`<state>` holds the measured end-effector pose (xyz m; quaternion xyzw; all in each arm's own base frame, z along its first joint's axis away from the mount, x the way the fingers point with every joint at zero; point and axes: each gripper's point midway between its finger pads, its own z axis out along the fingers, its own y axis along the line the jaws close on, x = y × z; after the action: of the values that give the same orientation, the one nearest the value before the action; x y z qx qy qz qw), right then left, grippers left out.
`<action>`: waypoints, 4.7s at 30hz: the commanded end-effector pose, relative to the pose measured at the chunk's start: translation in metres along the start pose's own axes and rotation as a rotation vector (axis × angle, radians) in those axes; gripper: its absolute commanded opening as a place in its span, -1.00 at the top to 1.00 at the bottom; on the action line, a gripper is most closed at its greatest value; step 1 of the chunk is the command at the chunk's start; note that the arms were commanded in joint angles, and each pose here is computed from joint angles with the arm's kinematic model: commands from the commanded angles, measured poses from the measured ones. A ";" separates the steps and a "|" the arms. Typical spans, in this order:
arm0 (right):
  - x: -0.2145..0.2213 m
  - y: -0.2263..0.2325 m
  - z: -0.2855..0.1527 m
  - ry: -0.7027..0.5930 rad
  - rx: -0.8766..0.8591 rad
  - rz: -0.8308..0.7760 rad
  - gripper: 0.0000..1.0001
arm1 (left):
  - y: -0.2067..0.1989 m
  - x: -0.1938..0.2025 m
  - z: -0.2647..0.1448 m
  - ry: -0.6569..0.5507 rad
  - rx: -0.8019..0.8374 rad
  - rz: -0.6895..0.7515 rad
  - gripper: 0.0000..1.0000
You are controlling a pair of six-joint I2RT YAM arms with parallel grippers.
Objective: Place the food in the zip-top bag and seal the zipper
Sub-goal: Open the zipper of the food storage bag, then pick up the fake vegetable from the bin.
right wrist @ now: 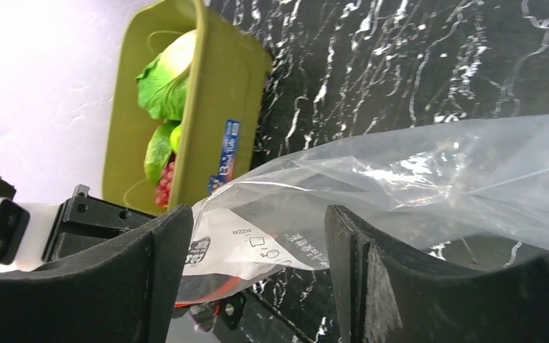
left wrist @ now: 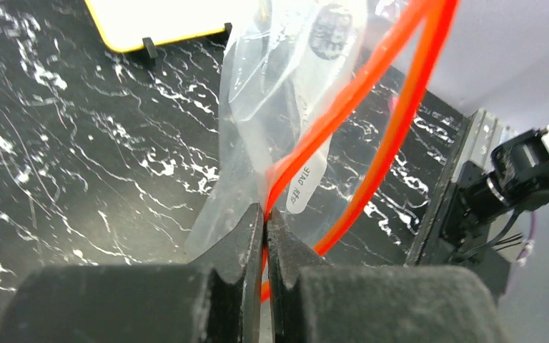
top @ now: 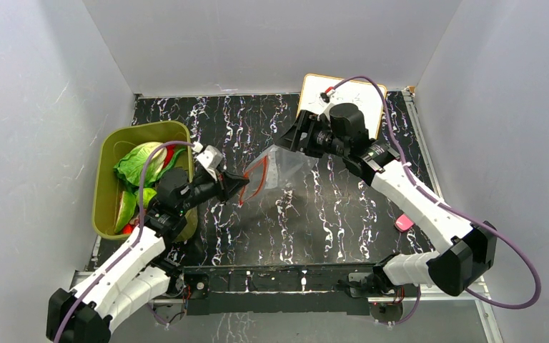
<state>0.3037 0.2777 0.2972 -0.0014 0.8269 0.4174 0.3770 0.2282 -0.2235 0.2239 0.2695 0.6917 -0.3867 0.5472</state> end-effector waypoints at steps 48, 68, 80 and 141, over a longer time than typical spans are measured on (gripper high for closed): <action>0.047 -0.006 0.050 -0.054 0.183 -0.322 0.25 | 0.000 -0.033 0.027 0.027 -0.110 -0.614 1.00; -0.032 -0.043 -0.041 -0.332 0.583 -0.392 1.00 | 0.051 0.006 -0.007 0.270 -0.474 -0.427 1.00; -0.009 -0.014 -0.012 -0.233 0.372 -0.365 1.00 | 0.034 -0.027 0.010 0.173 -0.344 -0.433 -0.22; 0.003 0.012 -0.032 -0.171 0.223 -0.356 1.00 | 0.293 0.015 -0.238 -0.693 -2.050 -1.267 -0.97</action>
<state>0.2700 0.2554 0.2774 -0.0801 0.8462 0.2193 0.4790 0.3223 0.1194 0.1530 -0.7641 0.5383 0.0811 0.3462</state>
